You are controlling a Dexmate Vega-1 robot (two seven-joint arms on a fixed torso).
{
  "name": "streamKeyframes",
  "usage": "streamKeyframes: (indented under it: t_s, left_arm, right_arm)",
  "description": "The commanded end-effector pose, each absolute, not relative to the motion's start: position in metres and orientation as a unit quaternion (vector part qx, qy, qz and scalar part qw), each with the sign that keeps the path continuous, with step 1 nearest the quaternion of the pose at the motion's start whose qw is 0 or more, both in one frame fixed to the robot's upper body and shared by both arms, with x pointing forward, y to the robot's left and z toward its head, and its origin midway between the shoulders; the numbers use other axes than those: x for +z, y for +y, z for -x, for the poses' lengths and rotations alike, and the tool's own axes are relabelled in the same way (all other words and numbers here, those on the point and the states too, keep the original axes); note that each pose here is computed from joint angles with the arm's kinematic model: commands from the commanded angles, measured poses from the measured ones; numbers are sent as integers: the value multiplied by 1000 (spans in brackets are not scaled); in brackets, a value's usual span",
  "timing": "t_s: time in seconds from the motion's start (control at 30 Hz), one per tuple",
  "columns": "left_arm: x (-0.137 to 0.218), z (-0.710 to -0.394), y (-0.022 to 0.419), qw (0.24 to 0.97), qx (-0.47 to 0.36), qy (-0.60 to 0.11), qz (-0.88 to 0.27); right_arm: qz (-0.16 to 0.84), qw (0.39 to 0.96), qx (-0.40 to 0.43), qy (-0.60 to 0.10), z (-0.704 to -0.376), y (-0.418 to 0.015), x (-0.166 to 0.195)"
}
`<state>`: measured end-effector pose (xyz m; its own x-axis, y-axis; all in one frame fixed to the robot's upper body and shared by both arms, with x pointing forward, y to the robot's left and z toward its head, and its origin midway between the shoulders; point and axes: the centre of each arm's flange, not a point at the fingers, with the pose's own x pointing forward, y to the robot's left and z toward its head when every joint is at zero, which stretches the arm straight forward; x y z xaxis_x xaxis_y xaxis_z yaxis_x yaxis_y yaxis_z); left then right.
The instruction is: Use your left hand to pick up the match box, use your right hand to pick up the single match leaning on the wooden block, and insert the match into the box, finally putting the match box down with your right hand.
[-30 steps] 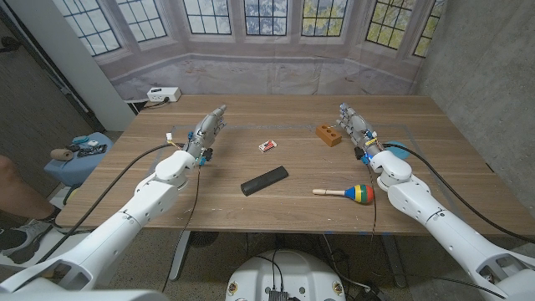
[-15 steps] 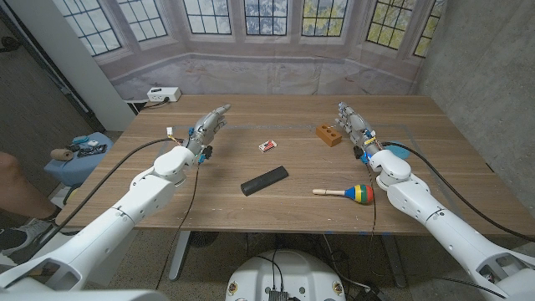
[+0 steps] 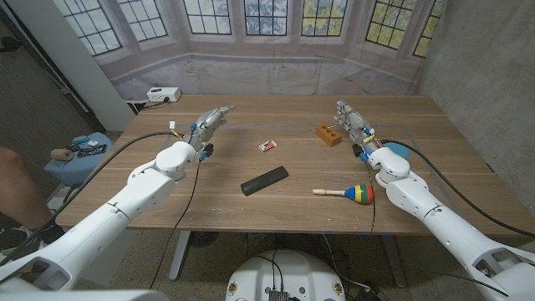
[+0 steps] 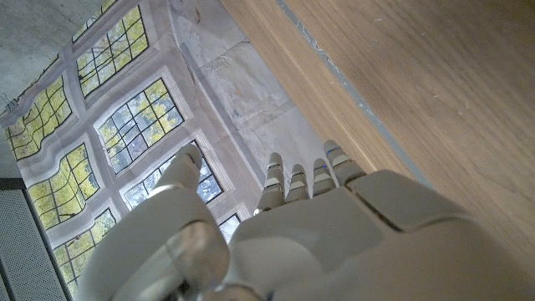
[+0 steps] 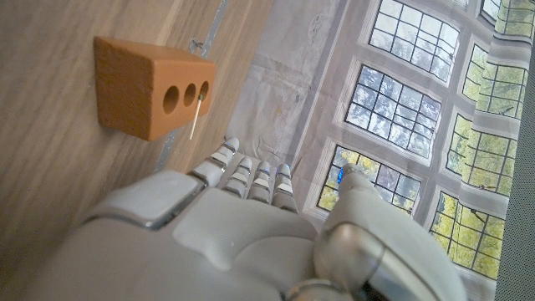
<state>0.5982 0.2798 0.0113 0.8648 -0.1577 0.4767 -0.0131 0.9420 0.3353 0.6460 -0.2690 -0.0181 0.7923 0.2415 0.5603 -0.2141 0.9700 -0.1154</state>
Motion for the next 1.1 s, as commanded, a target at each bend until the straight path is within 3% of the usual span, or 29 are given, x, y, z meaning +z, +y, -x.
streamKeyframes:
  t_s: [0.03,1.1]
  left_arm:
    - [23,-585,270,942,6,-252,-222]
    - [50,-559,235,911,38,-180,-370]
  right_arm:
    - [21,945,125,-303,-652,-271,-15]
    - [25,942,125,-310,-642,-292,-5]
